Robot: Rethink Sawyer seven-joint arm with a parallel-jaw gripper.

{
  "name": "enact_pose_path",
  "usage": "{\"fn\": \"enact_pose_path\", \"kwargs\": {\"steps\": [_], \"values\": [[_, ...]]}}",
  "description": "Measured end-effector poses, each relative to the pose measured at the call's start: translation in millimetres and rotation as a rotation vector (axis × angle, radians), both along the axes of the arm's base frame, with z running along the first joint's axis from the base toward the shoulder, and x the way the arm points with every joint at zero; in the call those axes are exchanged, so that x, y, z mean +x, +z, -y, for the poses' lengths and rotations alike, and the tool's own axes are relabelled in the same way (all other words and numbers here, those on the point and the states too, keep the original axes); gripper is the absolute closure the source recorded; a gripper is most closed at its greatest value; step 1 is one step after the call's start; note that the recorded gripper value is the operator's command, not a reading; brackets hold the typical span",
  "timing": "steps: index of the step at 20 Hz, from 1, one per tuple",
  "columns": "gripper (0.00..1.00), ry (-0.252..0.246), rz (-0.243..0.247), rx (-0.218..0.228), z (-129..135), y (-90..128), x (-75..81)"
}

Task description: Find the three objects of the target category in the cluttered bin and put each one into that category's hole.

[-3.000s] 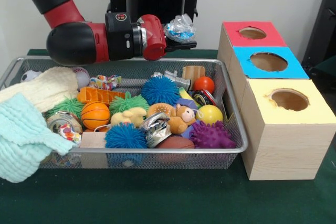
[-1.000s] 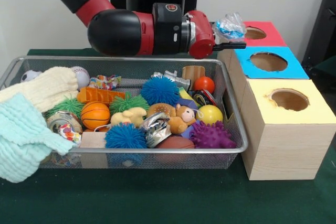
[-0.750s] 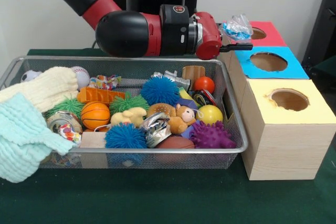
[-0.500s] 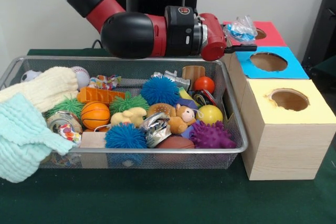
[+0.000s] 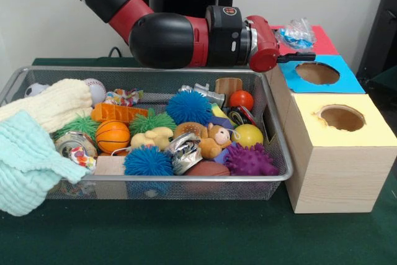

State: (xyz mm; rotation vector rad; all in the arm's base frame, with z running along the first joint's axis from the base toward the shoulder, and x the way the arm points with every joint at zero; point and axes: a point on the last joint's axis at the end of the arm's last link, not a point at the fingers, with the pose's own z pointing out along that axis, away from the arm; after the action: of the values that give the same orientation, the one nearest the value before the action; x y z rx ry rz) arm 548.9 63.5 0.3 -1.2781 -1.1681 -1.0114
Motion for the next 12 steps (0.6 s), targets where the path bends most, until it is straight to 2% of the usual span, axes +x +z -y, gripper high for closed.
{"fn": "enact_pose_path", "kwargs": {"steps": [8,12], "values": [[0.0,0.017,0.017,-0.011,-10,2,7.0],[0.0,0.02,0.03,-0.026,-14,-2,16.1]]}}
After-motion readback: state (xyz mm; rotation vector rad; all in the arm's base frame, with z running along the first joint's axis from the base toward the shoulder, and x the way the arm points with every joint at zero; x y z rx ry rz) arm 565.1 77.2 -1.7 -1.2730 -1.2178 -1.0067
